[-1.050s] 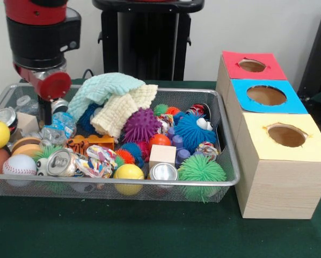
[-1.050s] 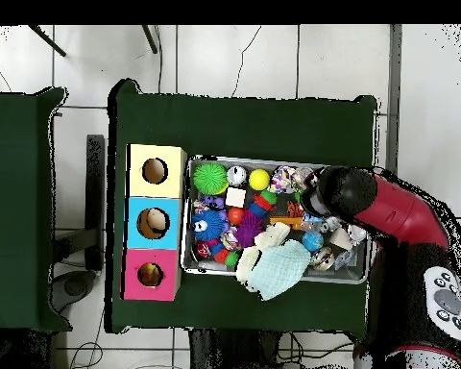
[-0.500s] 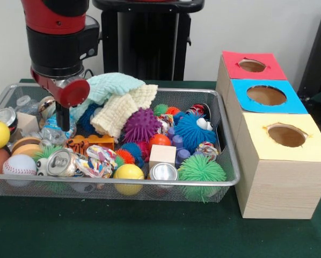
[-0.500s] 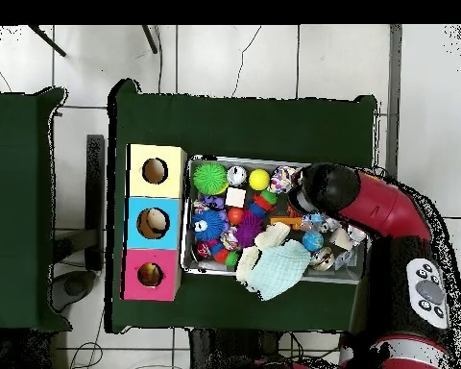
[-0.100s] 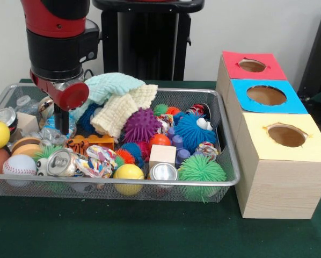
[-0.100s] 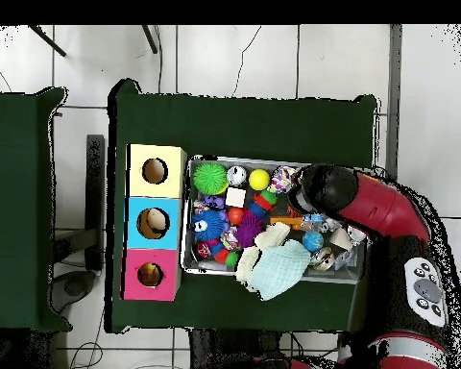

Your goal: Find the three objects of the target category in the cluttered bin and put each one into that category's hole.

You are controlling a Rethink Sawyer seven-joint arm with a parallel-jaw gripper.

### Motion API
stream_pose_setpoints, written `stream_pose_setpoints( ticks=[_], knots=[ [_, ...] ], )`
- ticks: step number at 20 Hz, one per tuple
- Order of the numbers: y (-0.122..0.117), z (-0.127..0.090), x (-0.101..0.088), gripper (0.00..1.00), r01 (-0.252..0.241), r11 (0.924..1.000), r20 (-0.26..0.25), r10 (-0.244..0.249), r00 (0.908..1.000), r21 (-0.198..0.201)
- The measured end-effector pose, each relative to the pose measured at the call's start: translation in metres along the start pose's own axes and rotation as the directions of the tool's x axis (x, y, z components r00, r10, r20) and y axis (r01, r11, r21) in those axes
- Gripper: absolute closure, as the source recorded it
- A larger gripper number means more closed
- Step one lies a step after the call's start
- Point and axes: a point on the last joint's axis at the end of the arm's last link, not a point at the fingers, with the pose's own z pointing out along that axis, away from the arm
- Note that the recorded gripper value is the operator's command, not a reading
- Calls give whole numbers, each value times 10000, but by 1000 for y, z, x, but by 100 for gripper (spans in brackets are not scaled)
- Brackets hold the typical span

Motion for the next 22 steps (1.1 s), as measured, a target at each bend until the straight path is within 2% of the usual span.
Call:
stream_pose_setpoints(
  ticks=[14, 22],
  knots=[
    [0, 6, 1, 0, 14, 10000, 50, -14, 10000, -1],
    [4, 2, -2, 0, -220, 9996, 16, 220, 9998, -179]
  ],
)
